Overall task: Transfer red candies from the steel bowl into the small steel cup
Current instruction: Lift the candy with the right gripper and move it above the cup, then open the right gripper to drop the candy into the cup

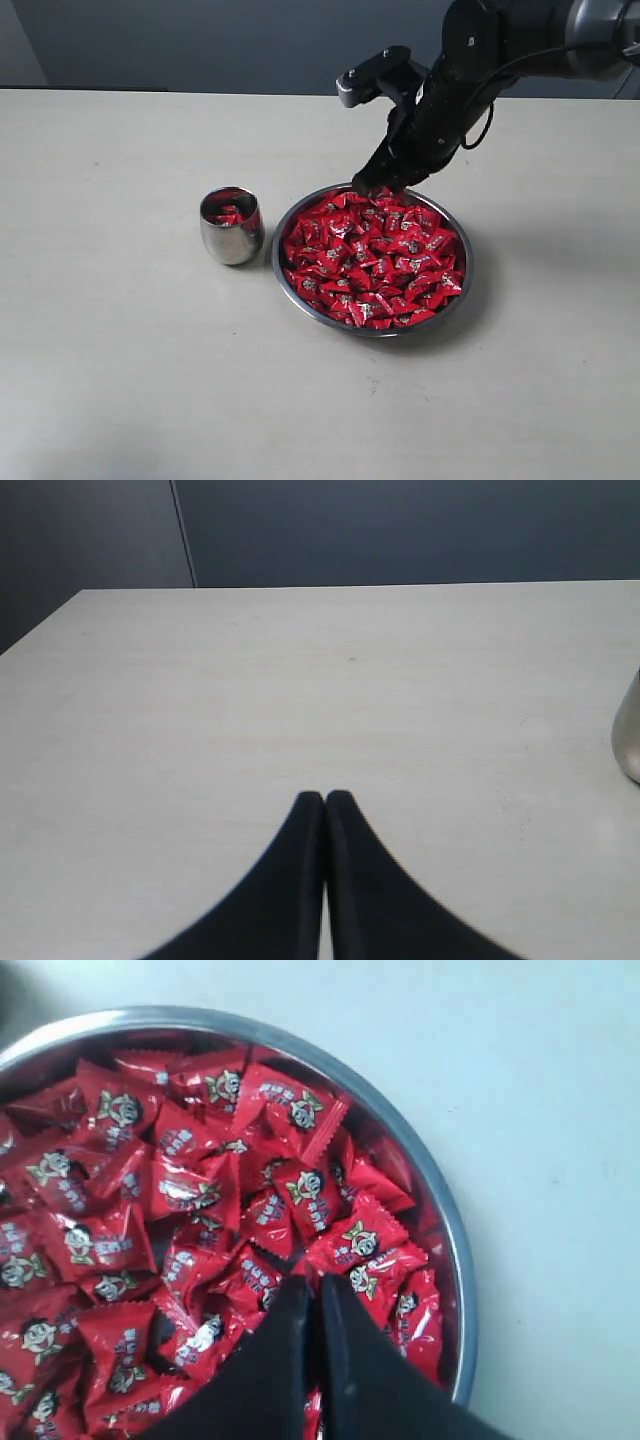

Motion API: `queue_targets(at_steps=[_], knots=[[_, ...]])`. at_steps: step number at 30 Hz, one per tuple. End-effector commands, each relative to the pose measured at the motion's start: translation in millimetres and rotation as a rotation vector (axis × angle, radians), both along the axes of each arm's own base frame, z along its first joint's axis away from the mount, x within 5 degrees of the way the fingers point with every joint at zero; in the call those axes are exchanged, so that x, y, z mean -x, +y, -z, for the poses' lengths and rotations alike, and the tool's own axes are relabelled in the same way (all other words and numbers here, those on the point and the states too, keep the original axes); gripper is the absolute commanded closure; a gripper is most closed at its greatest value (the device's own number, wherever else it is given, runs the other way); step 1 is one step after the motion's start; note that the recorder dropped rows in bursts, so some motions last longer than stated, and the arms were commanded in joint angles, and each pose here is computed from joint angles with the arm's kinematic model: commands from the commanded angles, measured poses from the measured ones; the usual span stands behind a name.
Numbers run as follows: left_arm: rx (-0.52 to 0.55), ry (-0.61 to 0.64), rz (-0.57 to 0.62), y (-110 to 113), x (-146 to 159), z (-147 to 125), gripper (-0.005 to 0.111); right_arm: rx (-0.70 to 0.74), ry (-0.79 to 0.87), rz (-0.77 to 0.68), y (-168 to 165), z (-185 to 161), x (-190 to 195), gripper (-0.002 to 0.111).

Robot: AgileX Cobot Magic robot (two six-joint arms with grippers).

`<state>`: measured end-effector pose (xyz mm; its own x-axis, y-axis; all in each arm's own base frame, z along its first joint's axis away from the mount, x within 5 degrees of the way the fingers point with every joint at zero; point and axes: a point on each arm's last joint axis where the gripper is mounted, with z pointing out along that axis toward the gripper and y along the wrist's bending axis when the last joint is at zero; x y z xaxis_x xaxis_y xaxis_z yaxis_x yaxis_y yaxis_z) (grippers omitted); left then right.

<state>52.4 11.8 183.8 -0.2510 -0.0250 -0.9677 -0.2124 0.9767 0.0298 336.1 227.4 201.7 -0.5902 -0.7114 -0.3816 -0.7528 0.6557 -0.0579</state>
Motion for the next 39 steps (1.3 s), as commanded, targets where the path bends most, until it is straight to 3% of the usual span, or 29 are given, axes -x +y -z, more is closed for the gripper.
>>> queue_targets(at_steps=[1, 9, 18, 29, 39], knots=[[0.005, -0.012, 0.005, 0, 0, 0, 0.106, -0.052, -0.038, 0.051, -3, -25, 4, 0.109], [0.005, -0.012, 0.005, 0, 0, 0, 0.106, -0.197, -0.064, 0.064, 10, -54, 4, 0.109], [0.005, -0.012, 0.005, 0, 0, 0, 0.106, -0.331, -0.132, -0.069, 61, -89, 15, 0.109], [0.005, -0.012, 0.005, 0, 0, 0, 0.106, -0.277, 0.05, -0.191, 125, -50, 21, 0.109], [0.005, -0.012, 0.005, 0, 0, 0, 0.106, -0.242, 0.103, -0.229, 147, -25, 26, 0.109]])
